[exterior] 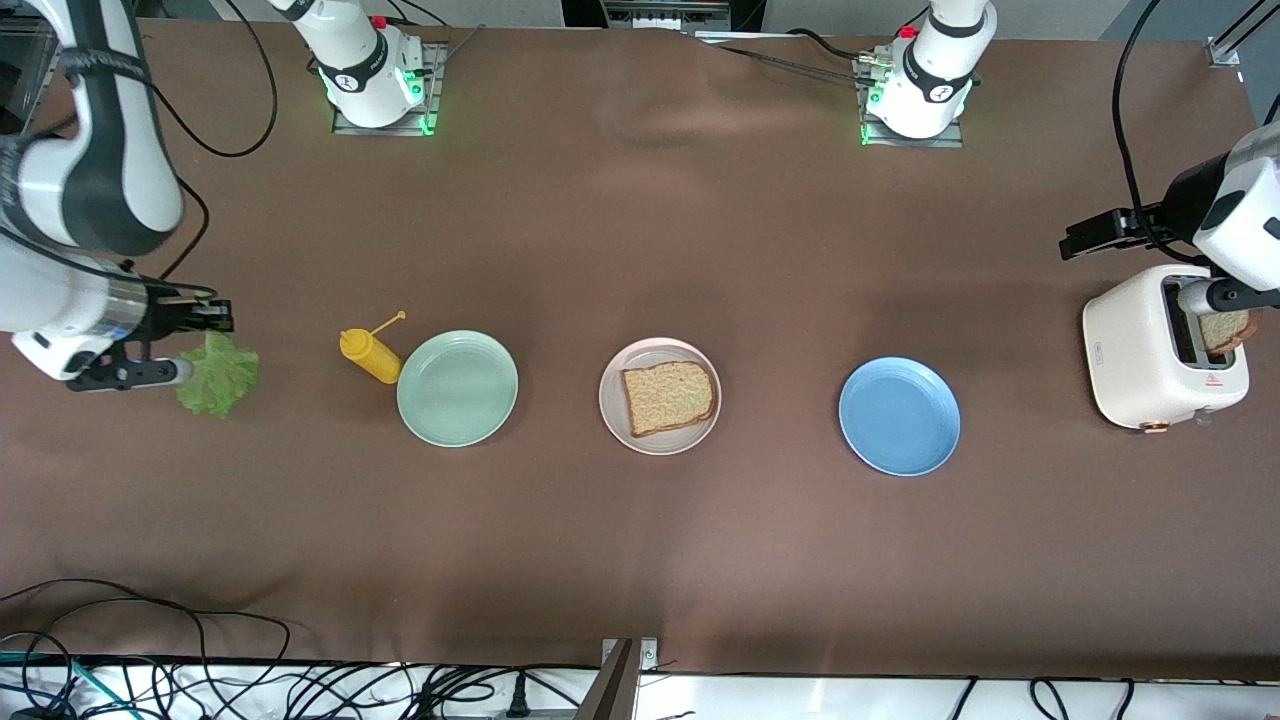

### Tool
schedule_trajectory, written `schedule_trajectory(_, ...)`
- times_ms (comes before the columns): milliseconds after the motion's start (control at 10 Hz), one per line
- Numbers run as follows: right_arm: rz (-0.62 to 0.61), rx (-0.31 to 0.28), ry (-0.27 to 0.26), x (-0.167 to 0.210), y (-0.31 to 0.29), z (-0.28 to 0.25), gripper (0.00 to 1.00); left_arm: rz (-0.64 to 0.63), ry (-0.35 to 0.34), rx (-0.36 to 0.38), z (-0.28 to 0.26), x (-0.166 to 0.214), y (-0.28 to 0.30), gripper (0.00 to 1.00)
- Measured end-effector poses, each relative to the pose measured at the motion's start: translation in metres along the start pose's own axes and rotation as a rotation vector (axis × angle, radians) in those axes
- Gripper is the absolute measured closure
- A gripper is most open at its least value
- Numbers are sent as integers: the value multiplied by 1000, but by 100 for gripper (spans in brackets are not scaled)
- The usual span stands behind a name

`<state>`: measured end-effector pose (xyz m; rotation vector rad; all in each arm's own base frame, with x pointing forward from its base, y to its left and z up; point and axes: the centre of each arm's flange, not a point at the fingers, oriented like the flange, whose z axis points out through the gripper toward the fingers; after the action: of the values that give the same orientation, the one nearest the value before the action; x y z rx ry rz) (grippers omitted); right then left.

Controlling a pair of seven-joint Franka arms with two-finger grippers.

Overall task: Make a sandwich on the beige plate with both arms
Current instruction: 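Carry the lettuce leaf with the right gripper over the bread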

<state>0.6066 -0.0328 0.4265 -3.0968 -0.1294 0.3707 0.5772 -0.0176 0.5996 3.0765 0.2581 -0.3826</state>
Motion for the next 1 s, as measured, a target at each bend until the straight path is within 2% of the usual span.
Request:
schedule_trajectory(300,98,3,-5,2,-74,-30,95,1,-6,1,3,0,0,0)
schedule_trajectory(700,269,15,-9,2,-197,-24,95,-10,-6,-1,2,2,-6,0)
schedule_trajectory(1000,346,60,25,8,-285,-2,95,0,11,2,-6,-7,0,0)
